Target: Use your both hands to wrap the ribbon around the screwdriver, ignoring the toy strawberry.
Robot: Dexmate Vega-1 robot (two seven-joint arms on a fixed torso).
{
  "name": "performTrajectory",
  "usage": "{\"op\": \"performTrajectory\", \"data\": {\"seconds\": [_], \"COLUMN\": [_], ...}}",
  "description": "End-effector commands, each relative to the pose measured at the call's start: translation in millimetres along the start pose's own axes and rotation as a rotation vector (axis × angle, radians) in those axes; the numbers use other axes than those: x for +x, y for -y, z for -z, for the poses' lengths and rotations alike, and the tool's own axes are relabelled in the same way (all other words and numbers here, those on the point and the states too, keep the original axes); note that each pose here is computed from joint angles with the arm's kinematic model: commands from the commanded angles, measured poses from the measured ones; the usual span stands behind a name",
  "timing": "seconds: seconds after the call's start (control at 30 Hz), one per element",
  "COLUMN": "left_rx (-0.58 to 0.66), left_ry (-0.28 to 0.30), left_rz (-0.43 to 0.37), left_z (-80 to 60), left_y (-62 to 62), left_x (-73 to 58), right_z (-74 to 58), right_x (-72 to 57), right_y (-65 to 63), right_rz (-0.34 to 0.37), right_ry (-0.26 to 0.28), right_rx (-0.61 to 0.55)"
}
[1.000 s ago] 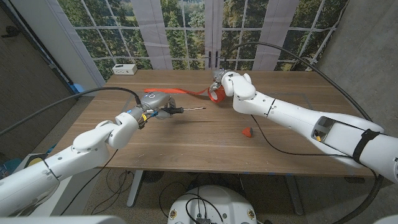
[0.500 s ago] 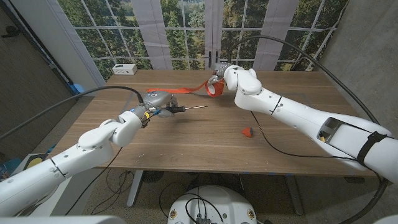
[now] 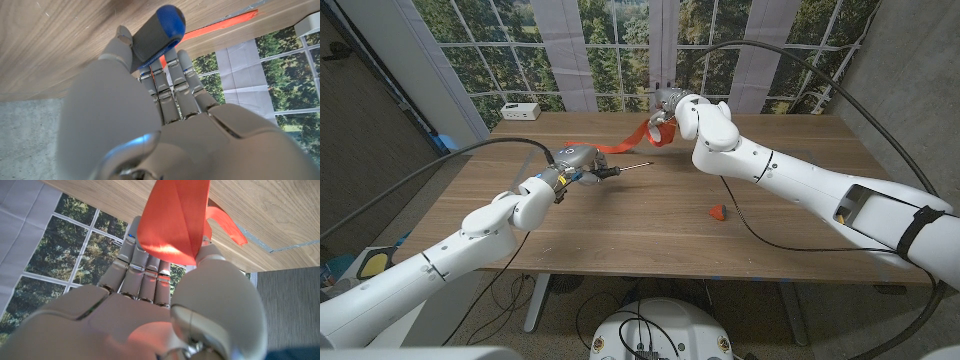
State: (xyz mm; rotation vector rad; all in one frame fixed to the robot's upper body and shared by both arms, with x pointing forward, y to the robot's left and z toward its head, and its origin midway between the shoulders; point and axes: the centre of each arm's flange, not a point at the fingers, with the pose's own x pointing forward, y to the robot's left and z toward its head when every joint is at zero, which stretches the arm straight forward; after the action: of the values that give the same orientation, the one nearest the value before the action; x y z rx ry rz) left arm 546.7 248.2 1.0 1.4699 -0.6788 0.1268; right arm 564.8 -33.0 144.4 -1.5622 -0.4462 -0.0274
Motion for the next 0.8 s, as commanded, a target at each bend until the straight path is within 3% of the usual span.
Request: {"op": "performTrajectory", "data": {"seconds": [0.03, 0.2, 0.47, 0.8], "left_rx": [-0.082, -0.12, -0.195, -0.207], "left_ry": [-0.08, -0.095, -0.172, -0.181], "left_rz": [-0.044, -0.039, -0.044, -0.007], "left_z": [-1.9, -1.9, 2.4, -1.4], "left_y": [7.0, 8.0, 6.1, 2.2], "left_x": [16.1, 24.3, 34.6, 53.2], "right_z": [-11.9, -12.3, -10.0, -12.9], "right_x": [-20.2, -28.4, -42.5, -62.3], "right_y": [15.5, 19.3, 25.3, 27.3], "right_rz": [0.037, 0.064, 0.095, 0.118], "right_ry": [0.004, -0.006, -0.037, 0.003], "right_rx": [-0.037, -0.057, -0.082, -0.093]}}
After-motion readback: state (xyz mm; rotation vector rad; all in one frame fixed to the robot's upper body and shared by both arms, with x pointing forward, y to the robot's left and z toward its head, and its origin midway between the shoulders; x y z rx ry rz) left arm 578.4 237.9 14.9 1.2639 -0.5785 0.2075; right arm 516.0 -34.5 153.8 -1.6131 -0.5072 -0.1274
